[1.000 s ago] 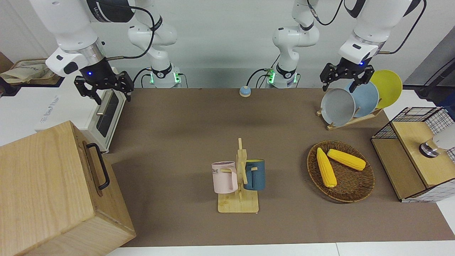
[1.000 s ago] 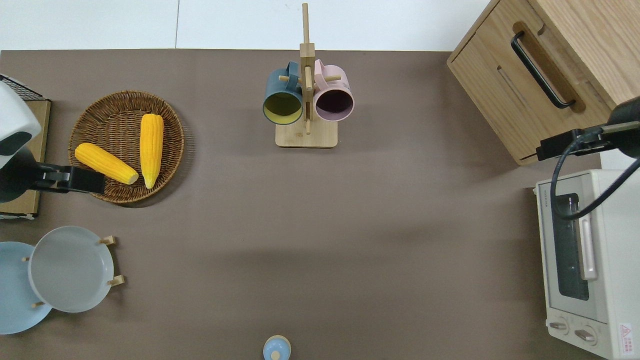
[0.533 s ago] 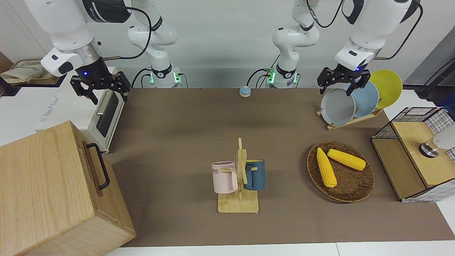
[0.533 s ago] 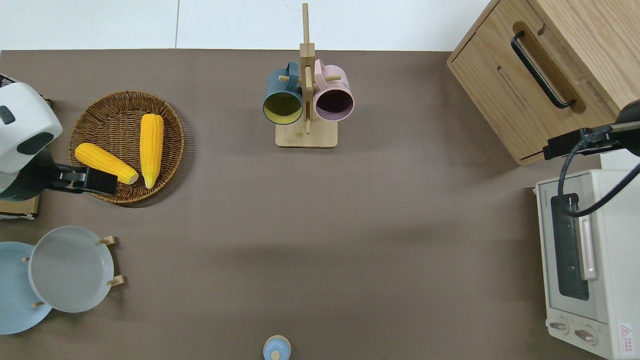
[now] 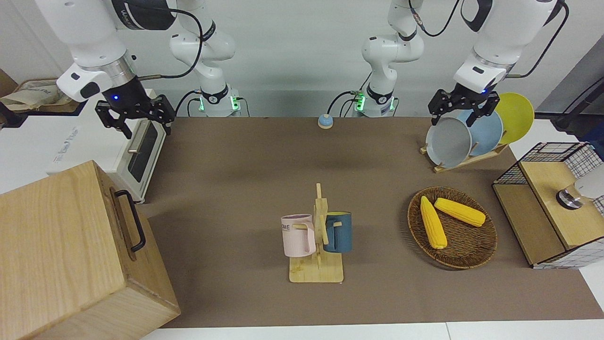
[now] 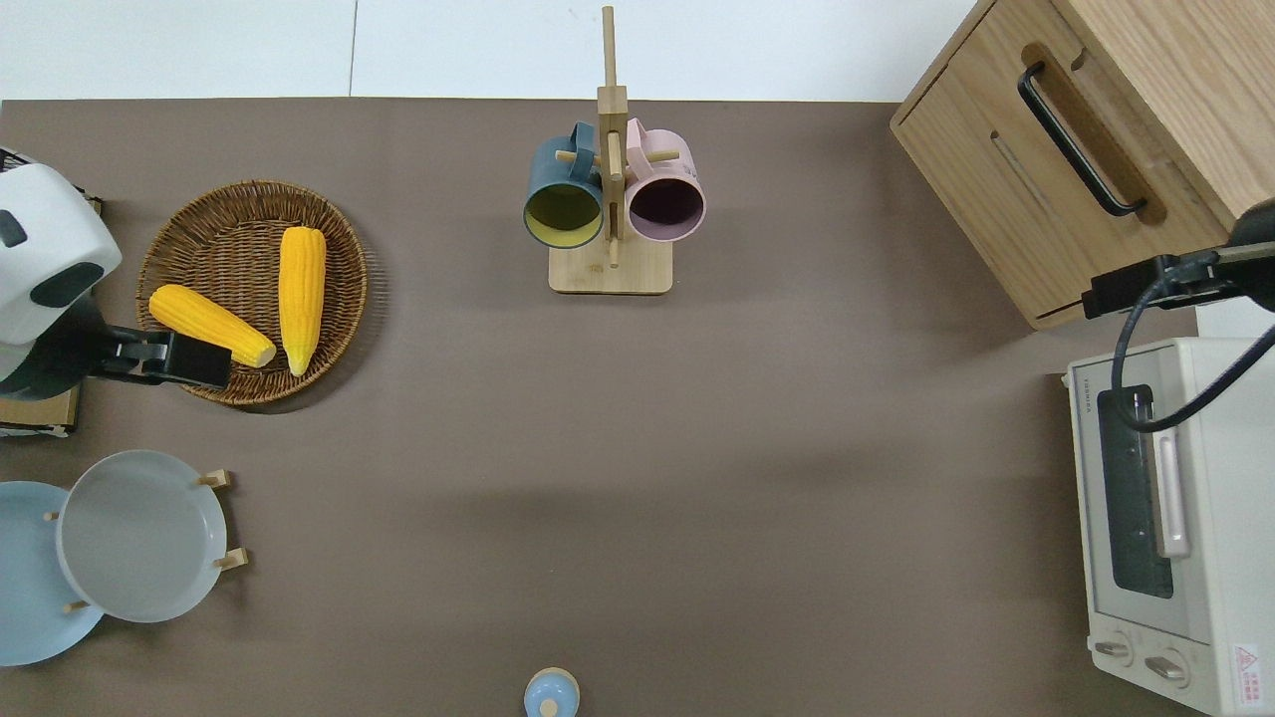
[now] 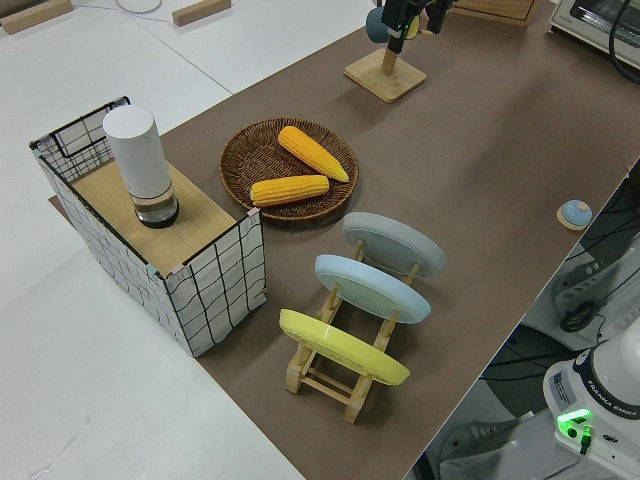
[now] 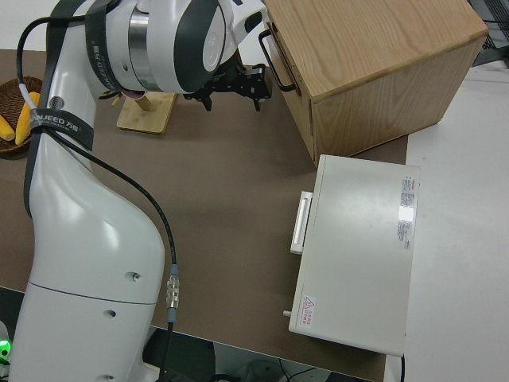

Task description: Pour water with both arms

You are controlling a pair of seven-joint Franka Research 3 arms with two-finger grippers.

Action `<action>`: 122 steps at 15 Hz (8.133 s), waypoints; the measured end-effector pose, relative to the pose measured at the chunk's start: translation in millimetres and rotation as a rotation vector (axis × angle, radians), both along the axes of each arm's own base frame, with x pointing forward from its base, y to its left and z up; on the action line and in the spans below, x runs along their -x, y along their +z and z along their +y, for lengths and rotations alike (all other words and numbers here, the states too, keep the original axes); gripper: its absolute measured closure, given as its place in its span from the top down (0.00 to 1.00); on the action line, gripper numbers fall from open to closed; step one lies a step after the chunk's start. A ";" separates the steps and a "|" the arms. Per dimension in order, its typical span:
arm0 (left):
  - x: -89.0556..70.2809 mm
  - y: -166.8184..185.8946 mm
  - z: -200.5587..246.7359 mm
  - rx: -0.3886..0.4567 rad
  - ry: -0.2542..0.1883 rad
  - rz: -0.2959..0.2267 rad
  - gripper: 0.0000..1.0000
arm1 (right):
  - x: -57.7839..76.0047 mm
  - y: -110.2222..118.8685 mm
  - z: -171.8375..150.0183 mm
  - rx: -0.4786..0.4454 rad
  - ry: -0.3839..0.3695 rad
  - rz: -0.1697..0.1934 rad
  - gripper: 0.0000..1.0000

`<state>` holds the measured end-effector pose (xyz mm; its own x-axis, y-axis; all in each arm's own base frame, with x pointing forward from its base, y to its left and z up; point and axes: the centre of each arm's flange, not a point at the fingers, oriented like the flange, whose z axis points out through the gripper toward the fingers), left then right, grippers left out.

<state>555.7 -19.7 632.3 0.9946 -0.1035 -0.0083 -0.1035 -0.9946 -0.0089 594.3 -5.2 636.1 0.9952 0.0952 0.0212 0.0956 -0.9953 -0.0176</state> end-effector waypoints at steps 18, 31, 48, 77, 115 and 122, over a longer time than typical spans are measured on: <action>26.3 -17.4 306.0 -0.018 -0.070 -0.175 0.99 | -54.6 -153.1 231.2 -0.080 0.181 -0.116 0.99; 0.6 -73.2 398.4 0.092 0.054 -0.550 0.99 | -97.4 -184.6 273.0 -0.110 0.263 -0.414 0.96; -63.5 -133.1 379.0 0.054 0.091 -0.732 0.98 | -105.5 -178.0 267.9 -0.078 0.298 -0.502 0.06; -61.9 24.8 289.1 0.082 0.216 -0.634 0.63 | -69.3 -137.6 173.3 0.057 0.339 -0.064 0.05; 129.8 -97.2 5.7 0.056 0.103 -0.411 0.63 | 45.2 -241.2 476.8 -0.213 -0.236 0.183 0.99; 137.0 -110.5 -43.2 0.117 0.024 -0.383 0.63 | 21.5 -115.4 365.2 -0.181 -0.324 0.154 0.99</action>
